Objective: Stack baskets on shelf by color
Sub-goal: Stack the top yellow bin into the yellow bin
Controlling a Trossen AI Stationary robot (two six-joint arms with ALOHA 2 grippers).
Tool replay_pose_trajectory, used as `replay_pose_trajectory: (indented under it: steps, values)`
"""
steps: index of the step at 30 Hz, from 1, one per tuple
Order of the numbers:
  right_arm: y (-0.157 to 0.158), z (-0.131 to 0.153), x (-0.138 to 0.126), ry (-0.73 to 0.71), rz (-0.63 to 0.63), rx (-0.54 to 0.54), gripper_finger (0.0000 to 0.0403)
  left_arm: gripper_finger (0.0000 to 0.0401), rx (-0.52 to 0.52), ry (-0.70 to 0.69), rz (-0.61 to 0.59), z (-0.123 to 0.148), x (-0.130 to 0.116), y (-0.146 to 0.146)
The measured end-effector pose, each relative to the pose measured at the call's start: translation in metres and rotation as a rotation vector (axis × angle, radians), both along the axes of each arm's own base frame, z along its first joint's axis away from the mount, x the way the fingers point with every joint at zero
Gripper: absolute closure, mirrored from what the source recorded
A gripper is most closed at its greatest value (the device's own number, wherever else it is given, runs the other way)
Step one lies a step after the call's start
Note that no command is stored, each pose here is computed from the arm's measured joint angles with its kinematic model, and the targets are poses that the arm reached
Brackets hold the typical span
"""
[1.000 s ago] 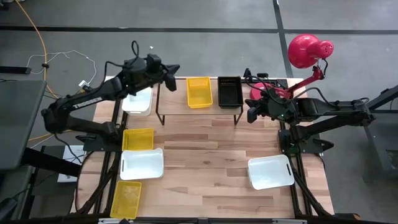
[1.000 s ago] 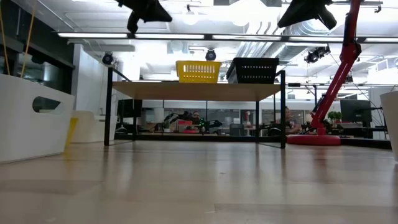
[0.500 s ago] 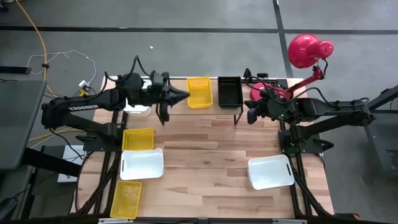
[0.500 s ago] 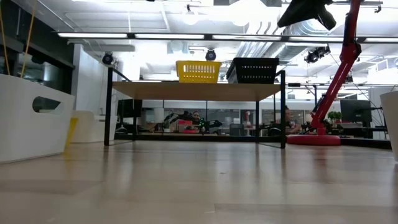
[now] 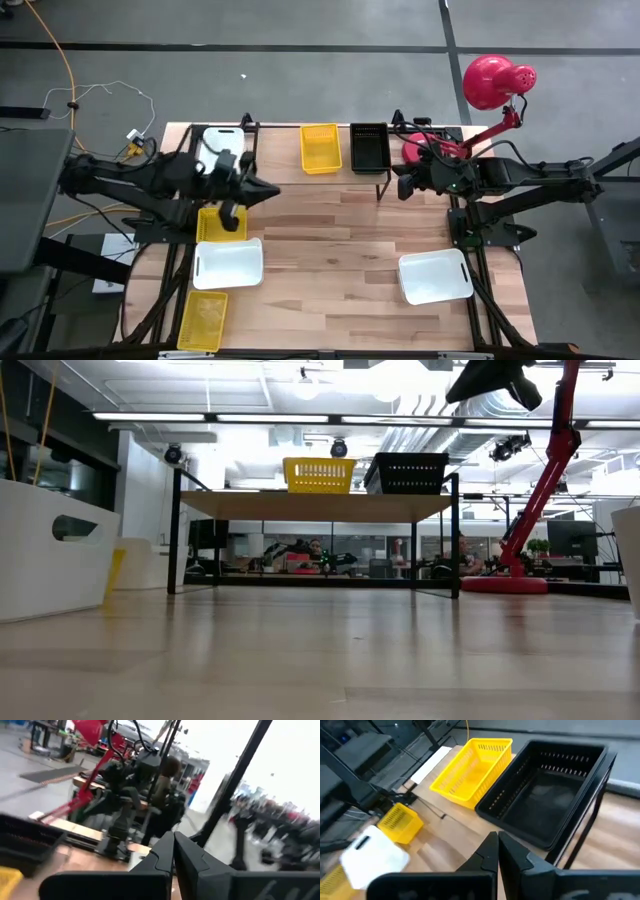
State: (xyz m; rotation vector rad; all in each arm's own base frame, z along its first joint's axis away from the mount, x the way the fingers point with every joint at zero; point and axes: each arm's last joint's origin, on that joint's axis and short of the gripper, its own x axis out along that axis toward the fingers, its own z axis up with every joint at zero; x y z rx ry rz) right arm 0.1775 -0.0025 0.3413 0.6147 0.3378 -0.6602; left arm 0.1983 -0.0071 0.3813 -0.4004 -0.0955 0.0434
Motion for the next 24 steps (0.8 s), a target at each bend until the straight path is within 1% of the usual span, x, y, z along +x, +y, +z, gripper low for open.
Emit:
replay_pose_trajectory:
  steps: [2, 5, 9, 12, 15, 19, 21, 24]
  values:
    - [0.0, 0.0, 0.0, -0.002, 0.009, 0.013, 0.0403, 0.0401, -0.025, -0.005, -0.008, -0.001, -0.01, -0.004]
    - [0.001, 0.0, 0.0, 0.011, 0.034, 0.001, 0.0403, 0.0401, -0.047, 0.053, 0.006, -0.005, -0.022, -0.008]
    - [0.0, 0.0, 0.0, 0.011, 0.026, -0.004, 0.0403, 0.04, -0.076, 0.13, 0.044, -0.01, -0.033, -0.008]
    - [0.0, 0.0, 0.0, 0.011, 0.021, -0.008, 0.0403, 0.0389, -0.093, 0.189, 0.07, -0.016, -0.038, -0.006]
    - [0.0, 0.0, 0.0, 0.003, 0.013, 0.006, 0.0403, 0.0366, -0.133, 0.261, 0.075, -0.023, -0.039, -0.006]
    - [0.0, 0.0, 0.0, 0.0, 0.008, 0.012, 0.0403, 0.0321, -0.214, 0.391, 0.062, -0.037, -0.037, -0.008]
    - [0.0, 0.0, 0.0, -0.005, 0.001, 0.023, 0.0403, 0.0293, -0.288, 0.468, 0.082, -0.046, -0.035, -0.008]
    - [0.0, -0.001, -0.001, 0.002, -0.001, 0.025, 0.0403, 0.025, -0.44, 0.576, 0.144, -0.058, -0.033, -0.008]
